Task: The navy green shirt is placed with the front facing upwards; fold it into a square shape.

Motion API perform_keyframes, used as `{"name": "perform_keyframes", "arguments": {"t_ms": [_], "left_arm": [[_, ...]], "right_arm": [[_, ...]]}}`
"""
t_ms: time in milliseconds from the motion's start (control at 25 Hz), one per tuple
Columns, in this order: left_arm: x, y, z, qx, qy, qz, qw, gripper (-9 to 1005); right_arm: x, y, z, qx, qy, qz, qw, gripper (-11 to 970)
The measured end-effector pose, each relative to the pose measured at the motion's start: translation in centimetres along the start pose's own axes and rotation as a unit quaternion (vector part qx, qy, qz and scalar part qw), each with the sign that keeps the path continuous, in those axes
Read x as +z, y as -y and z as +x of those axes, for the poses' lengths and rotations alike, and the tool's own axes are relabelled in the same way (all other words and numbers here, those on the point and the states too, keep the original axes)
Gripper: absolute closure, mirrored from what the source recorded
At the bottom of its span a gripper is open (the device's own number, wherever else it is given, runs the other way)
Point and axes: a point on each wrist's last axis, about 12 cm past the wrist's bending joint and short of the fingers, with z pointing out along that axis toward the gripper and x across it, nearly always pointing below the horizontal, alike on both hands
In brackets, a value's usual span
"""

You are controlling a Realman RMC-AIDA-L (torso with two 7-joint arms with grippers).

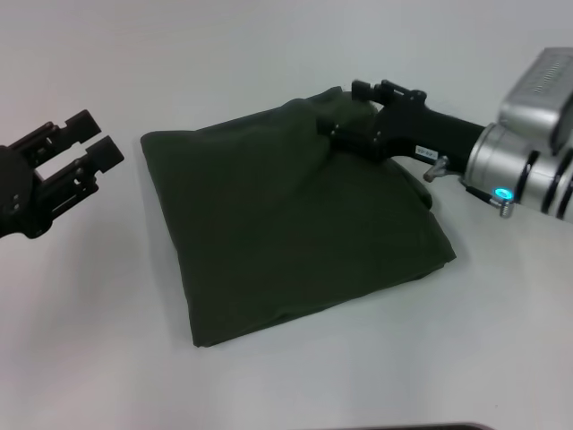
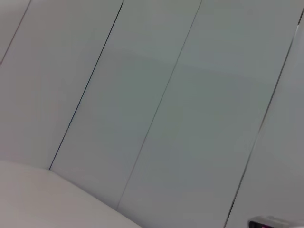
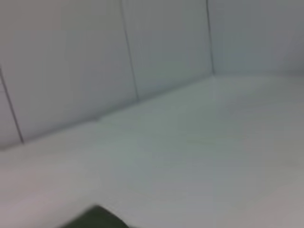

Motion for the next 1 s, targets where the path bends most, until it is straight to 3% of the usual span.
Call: {"name": "perform_keyframes", "arguments": {"t_ms": [280,640,680,1000], "left_arm": [[0.1,0.1,0.0,-0.001,0.001,0.003,1.0,411],[-0.1,0.2,-0.1,-0.021,-0.004,0.014,1.0,409],[0.0,0.4,-0.1,-0.026,-0.022,0.038,0.999,408],[0.4,1.2,0.7,-0.033,-0.069,0.081,0.994,406]], "right_arm": [[-1.0,-1.7,0.0,-0.051,0.031,-0.067,0.996,122],[-2.7,-2.4,0.6,-0.058,0.039,-0.096,0.993,114],[-3.0,-2.5,0.8,-0.061,0.037,-0.101,0.992,114],[-5.1,-3.5,1.8,-0.047,0.043,-0.123,0.99,118]]}}
